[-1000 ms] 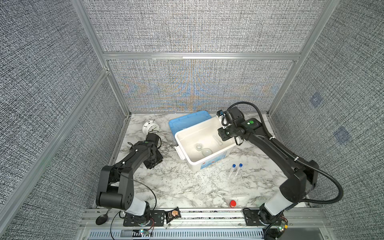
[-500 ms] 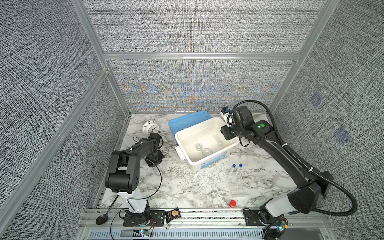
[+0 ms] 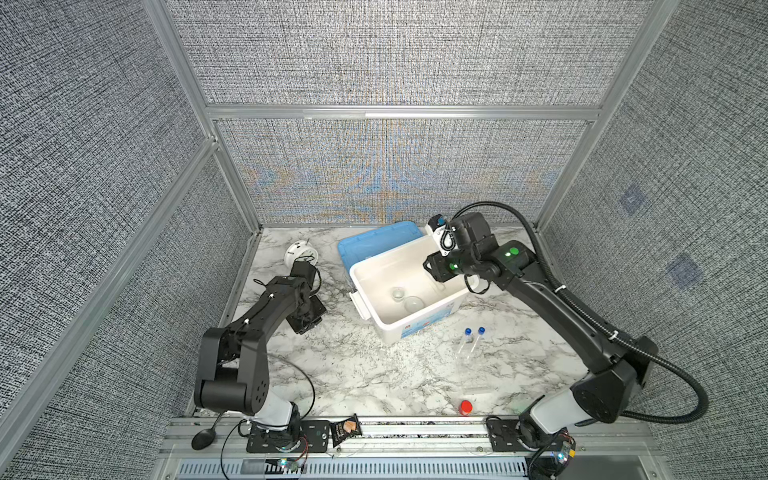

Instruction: Organize the chemistry lab equipment

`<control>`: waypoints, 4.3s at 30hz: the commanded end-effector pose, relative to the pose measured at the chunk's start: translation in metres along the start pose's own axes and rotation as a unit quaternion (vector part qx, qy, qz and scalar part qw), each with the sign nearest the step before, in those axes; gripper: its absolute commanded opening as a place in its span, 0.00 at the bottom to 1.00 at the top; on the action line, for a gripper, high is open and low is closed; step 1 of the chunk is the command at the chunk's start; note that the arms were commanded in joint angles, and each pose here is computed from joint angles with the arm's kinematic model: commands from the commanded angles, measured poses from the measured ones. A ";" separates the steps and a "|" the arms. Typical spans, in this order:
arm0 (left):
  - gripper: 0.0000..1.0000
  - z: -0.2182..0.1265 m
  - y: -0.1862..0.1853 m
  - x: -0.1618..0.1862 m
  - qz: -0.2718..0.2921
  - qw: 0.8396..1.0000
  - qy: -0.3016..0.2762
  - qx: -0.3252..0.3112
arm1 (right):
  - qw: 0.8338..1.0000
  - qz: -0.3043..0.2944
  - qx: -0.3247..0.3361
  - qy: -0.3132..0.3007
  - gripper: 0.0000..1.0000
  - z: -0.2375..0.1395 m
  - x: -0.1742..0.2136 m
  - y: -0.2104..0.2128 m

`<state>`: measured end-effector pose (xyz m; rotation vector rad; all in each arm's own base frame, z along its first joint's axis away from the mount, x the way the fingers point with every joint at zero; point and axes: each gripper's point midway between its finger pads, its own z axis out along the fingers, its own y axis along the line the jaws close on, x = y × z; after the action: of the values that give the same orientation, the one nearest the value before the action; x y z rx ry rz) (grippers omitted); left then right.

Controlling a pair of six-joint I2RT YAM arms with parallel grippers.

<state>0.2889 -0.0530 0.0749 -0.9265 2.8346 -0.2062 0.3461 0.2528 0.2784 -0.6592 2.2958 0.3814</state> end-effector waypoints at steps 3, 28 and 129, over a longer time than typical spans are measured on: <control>0.12 -0.058 -0.023 0.007 0.003 0.997 -0.006 0.082 | 0.988 0.008 -0.154 0.011 0.55 0.016 -0.001 0.079; 0.13 -0.153 -0.112 0.018 -0.015 0.925 0.011 0.381 | 0.932 0.096 -0.315 0.149 0.45 0.083 0.011 0.210; 0.10 0.025 -0.013 -0.020 0.043 0.995 0.073 -0.058 | 0.993 0.094 -0.076 -0.018 0.45 0.022 -0.011 0.013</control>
<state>0.3239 -0.0533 0.0393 -0.8325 3.0318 -0.0917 0.3613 0.2616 0.2672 -0.5049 2.3275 0.5483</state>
